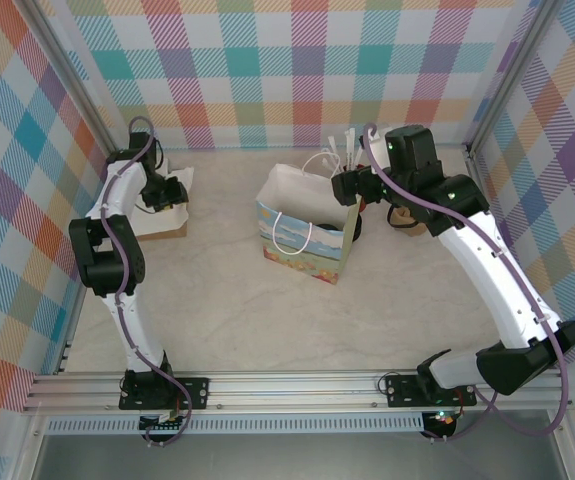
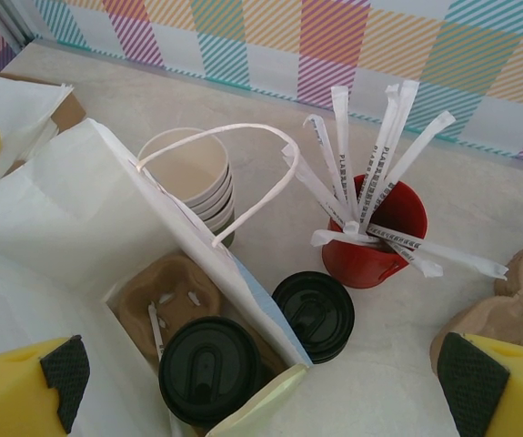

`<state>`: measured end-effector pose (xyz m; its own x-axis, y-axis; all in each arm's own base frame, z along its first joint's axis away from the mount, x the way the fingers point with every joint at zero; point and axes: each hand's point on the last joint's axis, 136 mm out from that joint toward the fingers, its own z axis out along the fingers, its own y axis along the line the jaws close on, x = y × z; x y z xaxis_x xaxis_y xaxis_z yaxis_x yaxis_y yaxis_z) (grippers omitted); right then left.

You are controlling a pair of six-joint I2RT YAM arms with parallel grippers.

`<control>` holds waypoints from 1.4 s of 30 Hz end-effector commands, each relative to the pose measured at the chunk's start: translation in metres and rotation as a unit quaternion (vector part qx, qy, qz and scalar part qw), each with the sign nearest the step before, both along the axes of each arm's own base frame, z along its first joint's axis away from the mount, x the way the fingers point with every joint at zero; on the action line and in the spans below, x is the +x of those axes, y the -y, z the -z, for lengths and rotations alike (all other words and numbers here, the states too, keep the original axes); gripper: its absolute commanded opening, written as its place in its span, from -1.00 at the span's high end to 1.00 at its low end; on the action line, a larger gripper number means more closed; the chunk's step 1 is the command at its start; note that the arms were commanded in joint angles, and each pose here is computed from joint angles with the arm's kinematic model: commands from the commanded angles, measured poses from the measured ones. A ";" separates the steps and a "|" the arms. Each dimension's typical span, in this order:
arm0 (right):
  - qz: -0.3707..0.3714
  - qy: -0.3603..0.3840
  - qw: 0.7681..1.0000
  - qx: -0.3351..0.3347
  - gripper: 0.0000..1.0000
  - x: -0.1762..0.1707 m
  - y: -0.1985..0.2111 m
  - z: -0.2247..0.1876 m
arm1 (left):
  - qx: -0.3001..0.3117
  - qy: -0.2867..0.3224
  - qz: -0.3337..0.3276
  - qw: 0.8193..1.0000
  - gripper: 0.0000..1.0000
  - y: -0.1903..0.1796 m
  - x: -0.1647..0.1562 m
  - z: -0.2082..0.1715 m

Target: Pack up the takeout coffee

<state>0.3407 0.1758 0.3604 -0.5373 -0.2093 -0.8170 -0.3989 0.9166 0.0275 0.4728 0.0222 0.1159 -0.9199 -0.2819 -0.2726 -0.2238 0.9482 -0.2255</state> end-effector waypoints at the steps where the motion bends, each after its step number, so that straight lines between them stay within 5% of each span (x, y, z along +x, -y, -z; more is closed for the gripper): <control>1: -0.001 -0.010 1.000 0.003 -1.00 0.002 -0.001 0.006 | -0.030 0.012 -0.001 0.999 0.11 0.000 0.001 -0.006; 5: 0.000 -0.011 1.000 0.002 -1.00 0.002 -0.001 0.007 | -0.055 0.037 0.000 0.998 -0.10 0.006 0.001 -0.018; 14: -0.002 -0.014 1.000 0.000 -1.00 0.005 -0.003 0.010 | -0.044 0.022 0.003 0.999 -0.16 0.005 -0.013 -0.008; 28: -0.002 -0.017 1.000 0.001 -1.00 0.007 -0.005 0.009 | 0.095 -0.016 0.055 0.994 -0.49 0.016 -0.007 0.012; 42: -0.002 -0.018 1.000 0.000 -1.00 0.007 -0.004 0.010 | 0.121 -0.026 0.053 0.991 -0.42 0.017 0.012 0.020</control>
<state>0.3470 0.1805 0.3464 -0.5645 -0.2239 -0.7945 -0.4029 0.9148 0.0284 0.4842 0.0056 0.0959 -0.9501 -0.1226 -0.2870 -0.1299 0.9915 0.0066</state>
